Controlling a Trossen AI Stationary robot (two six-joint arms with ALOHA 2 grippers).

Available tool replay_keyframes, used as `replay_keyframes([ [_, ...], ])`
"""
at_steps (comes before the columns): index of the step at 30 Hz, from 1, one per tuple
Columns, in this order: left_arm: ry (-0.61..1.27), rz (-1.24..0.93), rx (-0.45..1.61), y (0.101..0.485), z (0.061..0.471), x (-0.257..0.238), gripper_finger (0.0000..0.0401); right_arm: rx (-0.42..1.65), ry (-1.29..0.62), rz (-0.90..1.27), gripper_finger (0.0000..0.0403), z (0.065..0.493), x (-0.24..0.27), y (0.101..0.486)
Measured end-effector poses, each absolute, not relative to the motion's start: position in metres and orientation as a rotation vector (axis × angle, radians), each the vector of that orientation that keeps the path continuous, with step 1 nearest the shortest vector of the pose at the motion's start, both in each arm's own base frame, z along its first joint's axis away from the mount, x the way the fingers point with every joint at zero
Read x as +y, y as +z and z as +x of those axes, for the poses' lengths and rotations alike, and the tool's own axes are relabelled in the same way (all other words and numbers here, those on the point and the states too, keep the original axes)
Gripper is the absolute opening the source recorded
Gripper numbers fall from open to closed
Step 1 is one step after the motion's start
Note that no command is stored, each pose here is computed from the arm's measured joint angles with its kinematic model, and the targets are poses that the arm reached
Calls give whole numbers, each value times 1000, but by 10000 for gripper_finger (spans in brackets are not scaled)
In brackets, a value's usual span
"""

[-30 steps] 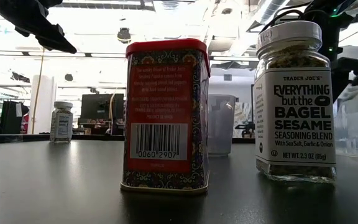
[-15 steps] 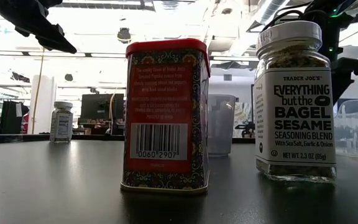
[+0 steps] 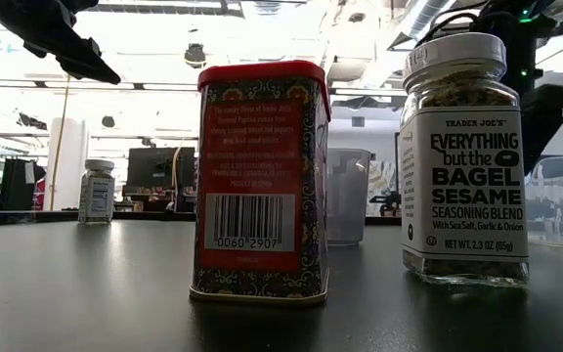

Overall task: Sort spices by type
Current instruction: Put the white seasoning bottle into the transparent bin

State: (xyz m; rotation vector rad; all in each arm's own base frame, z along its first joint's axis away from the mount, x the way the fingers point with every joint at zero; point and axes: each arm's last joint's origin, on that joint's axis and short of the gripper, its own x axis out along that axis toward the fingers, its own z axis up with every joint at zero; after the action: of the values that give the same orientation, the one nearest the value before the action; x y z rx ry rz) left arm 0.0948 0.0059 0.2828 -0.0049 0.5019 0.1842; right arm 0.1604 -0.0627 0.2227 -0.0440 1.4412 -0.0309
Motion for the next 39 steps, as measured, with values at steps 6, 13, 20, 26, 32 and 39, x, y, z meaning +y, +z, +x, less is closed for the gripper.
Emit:
replay_keyframes([
  [6, 184, -5, 502, 283, 95, 6, 231, 1390, -74, -24, 342, 160, -63, 249],
  [13, 184, -5, 501, 283, 95, 6, 231, 1347, -183, 89, 342, 143, -56, 281],
  [20, 184, -5, 501, 283, 95, 6, 231, 1191, -426, 376, 342, 121, -48, 298],
  [26, 185, -6, 501, 283, 95, 6, 231, 1085, -544, 546, 342, 110, -43, 305],
  [32, 185, -8, 501, 283, 95, 6, 231, 1018, -703, 739, 342, 109, -44, 305],
  [39, 192, -3, 499, 283, 95, 6, 231, 893, -958, 937, 342, 110, -46, 304],
])
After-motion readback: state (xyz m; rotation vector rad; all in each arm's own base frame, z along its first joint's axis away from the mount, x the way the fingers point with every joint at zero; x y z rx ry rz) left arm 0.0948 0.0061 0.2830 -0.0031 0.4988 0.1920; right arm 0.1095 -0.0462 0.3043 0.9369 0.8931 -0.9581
